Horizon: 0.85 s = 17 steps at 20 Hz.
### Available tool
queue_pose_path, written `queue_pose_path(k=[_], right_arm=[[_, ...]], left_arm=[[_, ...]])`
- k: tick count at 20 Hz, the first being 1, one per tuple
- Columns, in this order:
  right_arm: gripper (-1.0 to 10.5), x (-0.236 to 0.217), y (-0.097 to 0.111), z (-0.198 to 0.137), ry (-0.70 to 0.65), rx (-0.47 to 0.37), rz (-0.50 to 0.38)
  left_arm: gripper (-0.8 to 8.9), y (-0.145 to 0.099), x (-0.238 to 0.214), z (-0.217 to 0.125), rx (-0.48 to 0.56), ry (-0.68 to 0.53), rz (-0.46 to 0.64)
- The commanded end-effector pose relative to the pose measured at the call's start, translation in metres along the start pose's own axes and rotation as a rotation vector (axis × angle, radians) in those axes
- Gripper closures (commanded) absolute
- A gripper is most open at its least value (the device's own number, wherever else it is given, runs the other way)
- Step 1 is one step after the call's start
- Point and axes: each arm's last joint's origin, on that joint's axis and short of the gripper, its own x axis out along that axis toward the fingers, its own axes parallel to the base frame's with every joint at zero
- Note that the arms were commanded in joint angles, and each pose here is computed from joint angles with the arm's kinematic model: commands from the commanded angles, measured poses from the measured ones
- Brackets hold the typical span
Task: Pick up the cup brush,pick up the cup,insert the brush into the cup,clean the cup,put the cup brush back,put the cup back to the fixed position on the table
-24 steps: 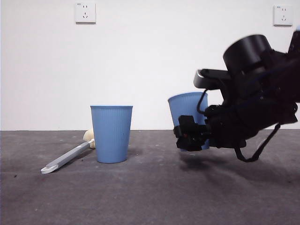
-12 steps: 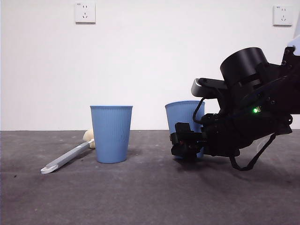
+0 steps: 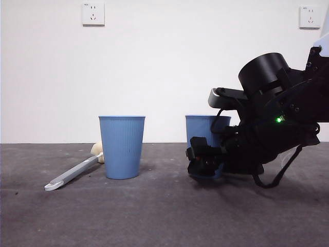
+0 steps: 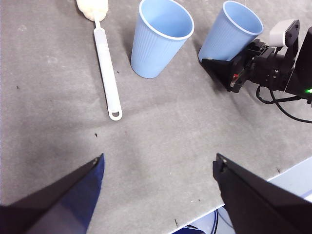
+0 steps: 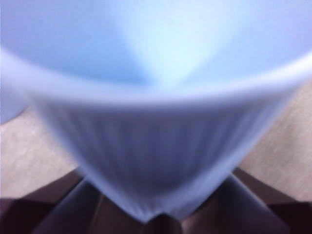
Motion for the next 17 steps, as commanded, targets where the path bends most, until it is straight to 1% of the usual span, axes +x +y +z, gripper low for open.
queue_pose_path(k=[1,2,6,11,14,17], right_arm=[[4.7,-0.001,0.001,-0.014,0.090,0.031,0.018],[4.3,-0.002,0.001,-0.013,0.091,0.031,0.018],[4.3,-0.007,0.002,-0.008,0.111,0.032,0.016],[4.3,-0.021,0.002,-0.006,0.238,0.040,0.007],[4.3,-0.039,0.002,0.003,0.316,0.041,0.004],[4.4,-0.068,0.003,0.022,0.341,0.042,0.011]], left_arm=[[4.36,0.001,0.001,-0.001,0.012,0.006,0.006],[4.36,0.001,0.001,-0.001,0.012,0.007,0.006],[4.36,0.001,0.002,-0.001,0.011,0.011,0.007],[4.36,0.001,0.003,0.000,0.009,0.019,0.009],[4.36,0.001,0.004,0.000,0.008,0.021,0.008],[4.36,0.001,0.004,0.000,0.008,0.021,0.008]])
